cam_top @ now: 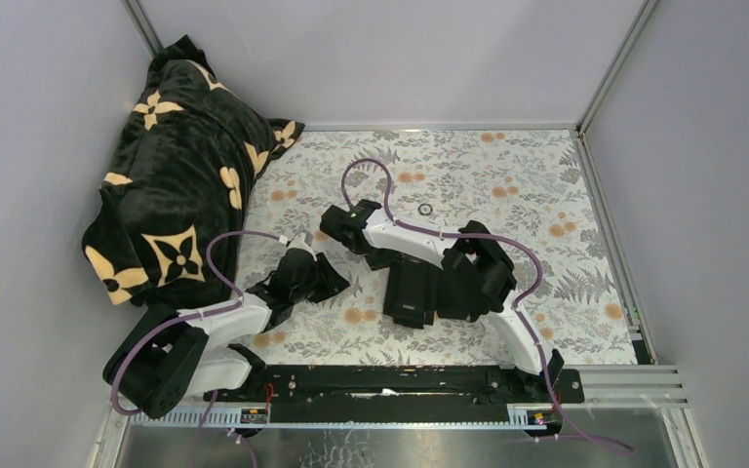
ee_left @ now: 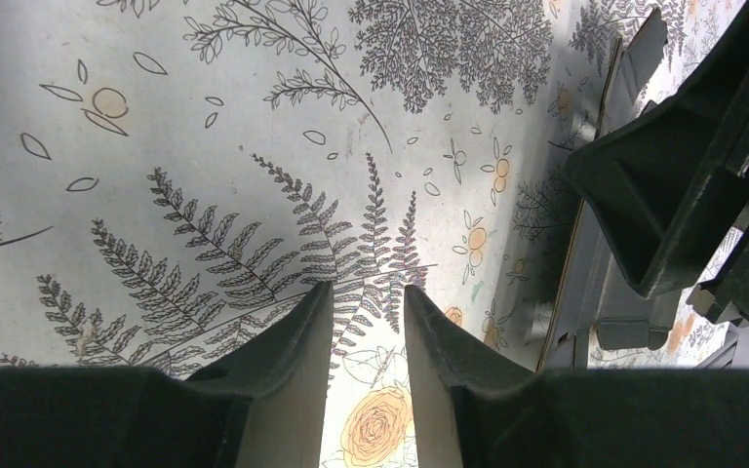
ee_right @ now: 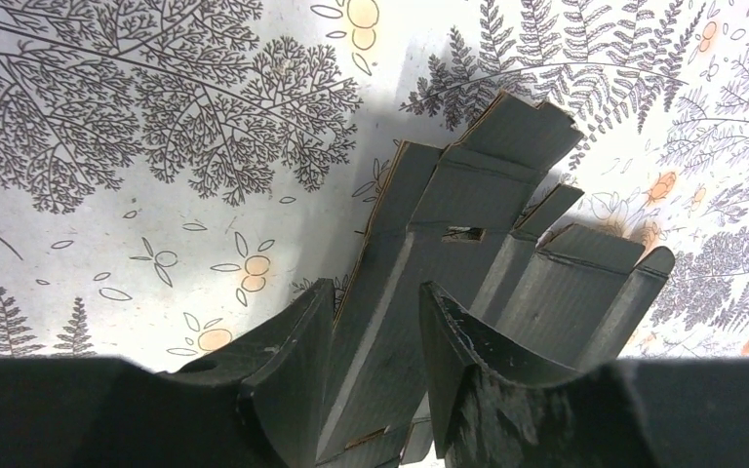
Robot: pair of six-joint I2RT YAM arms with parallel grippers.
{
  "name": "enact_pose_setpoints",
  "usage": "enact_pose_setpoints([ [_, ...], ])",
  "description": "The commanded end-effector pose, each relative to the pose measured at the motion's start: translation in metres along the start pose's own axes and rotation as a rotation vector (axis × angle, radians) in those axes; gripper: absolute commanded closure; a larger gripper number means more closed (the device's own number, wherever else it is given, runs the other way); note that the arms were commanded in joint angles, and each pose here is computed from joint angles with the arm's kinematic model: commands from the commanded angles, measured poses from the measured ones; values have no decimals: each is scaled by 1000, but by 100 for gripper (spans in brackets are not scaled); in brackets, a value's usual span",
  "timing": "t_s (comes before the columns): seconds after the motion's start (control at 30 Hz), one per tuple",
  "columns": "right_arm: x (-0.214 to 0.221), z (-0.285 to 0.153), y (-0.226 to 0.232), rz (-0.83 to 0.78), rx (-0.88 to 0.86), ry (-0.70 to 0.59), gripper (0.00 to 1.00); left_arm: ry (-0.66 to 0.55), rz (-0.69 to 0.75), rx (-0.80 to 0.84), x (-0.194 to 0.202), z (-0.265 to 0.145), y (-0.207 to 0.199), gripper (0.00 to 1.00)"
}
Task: Fold the paper box
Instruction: Fold the paper box at the center of the board.
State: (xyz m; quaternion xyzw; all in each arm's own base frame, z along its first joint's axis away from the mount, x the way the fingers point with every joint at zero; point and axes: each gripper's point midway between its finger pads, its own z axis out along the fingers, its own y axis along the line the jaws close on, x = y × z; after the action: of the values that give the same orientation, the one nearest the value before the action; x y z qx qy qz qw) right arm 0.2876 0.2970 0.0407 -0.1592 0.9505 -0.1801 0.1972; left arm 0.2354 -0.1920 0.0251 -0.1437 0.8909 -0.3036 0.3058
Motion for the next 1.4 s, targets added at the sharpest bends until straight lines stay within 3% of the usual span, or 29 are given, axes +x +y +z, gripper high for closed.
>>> enact_pose_setpoints([
  [0.0,-4,-5,-6,-15,54,-21,54,-17,15,19,-4,-1,-2,61],
  [0.53,3,1,-9,-61,133,-2,55,-24,4,29,-3,-5,3,62],
  [1.17,-4,-16,-12,-35,106,-48,89,-23,-1,24,-4,-6,6,62],
  [1.37,-10,-45,-5,57,-81,-113,94,-30,6,9,-7,-9,7,62],
])
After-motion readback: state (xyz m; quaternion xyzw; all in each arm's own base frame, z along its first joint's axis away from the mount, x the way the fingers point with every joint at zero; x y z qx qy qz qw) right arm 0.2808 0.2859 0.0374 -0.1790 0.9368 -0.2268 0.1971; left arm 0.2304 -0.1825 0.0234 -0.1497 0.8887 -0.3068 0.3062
